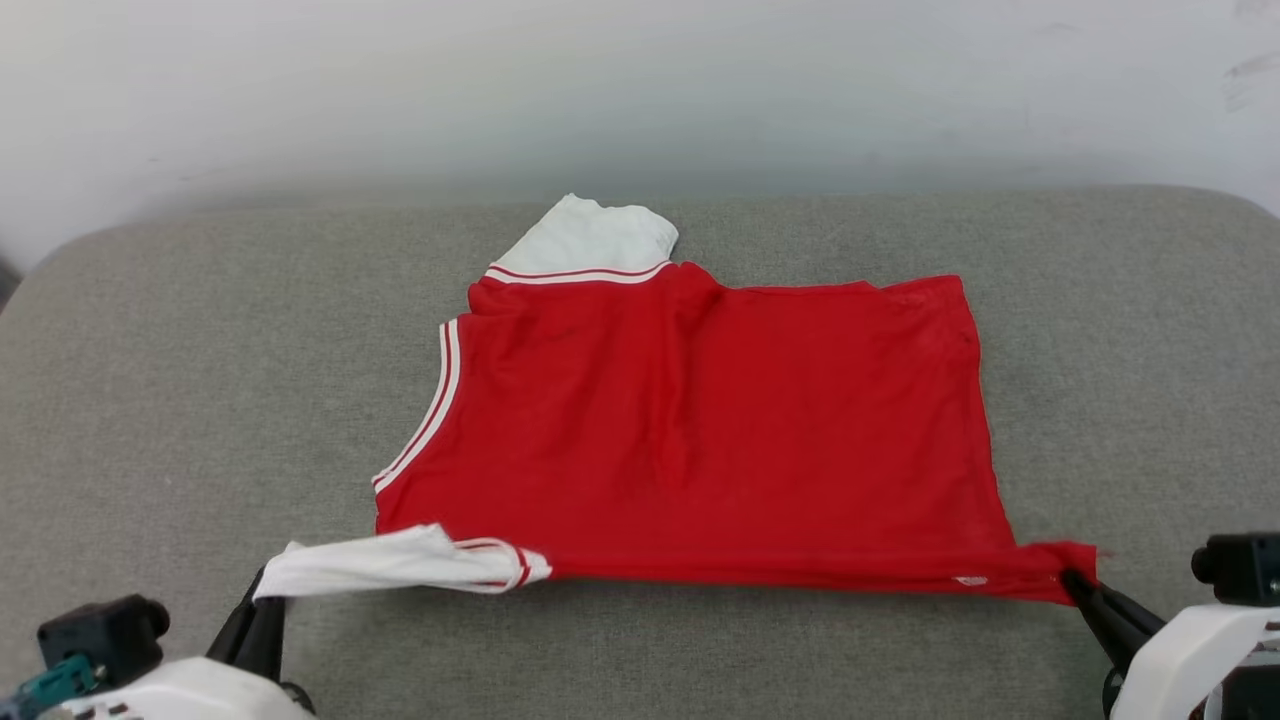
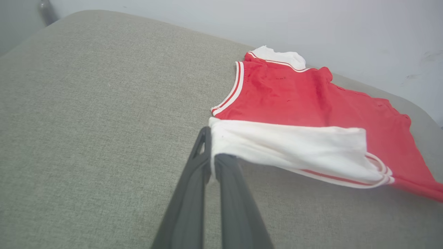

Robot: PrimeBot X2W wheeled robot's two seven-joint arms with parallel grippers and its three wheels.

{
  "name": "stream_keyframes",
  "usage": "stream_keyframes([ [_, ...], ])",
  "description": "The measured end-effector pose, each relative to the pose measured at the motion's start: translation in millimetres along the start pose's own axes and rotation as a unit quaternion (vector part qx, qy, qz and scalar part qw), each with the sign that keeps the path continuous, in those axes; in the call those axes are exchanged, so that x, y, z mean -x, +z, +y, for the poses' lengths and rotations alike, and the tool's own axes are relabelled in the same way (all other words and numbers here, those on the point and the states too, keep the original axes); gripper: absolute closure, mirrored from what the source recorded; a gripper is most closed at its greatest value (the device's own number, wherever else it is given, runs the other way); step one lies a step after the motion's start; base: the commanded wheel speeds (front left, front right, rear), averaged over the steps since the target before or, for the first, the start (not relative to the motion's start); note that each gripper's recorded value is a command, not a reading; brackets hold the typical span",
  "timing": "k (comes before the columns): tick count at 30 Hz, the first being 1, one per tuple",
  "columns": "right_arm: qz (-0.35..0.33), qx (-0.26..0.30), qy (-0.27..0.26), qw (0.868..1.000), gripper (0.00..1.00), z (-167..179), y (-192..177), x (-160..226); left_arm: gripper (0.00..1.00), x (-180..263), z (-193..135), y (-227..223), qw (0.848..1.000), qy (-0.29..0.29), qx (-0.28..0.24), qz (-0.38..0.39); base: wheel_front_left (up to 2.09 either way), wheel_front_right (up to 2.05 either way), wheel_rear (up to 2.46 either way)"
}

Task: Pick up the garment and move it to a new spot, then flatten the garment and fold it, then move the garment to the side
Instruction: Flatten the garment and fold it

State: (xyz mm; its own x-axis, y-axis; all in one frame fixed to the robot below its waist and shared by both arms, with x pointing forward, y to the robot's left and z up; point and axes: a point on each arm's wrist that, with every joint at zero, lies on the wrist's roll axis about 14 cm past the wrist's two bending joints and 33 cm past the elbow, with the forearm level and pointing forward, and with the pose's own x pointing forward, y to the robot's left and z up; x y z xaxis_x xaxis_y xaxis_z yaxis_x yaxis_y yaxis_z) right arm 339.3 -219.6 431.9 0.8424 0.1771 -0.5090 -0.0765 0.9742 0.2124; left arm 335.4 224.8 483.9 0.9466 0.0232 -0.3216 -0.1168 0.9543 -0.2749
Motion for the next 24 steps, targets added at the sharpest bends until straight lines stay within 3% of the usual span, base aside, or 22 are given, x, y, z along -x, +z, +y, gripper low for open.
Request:
stream_keyframes([
  [7, 0.010, 0.010, -0.005, 1.000, 1.00, 10, 20, -12, 1.00, -34, -31, 9, 0.999, -0.051, 0.004, 0.004, 0.00, 0.00, 0.00],
  [16, 0.020, 0.011, -0.001, 1.000, 1.00, 7, 41, -67, 1.00, -99, -44, 9, 0.997, -0.072, 0.007, 0.000, 0.00, 0.00, 0.00],
  [24, 0.053, 0.017, -0.006, 0.998, 1.00, -4, 24, -113, 1.00, -143, -44, -32, 0.996, -0.068, 0.026, 0.056, 0.00, 0.00, 0.00],
])
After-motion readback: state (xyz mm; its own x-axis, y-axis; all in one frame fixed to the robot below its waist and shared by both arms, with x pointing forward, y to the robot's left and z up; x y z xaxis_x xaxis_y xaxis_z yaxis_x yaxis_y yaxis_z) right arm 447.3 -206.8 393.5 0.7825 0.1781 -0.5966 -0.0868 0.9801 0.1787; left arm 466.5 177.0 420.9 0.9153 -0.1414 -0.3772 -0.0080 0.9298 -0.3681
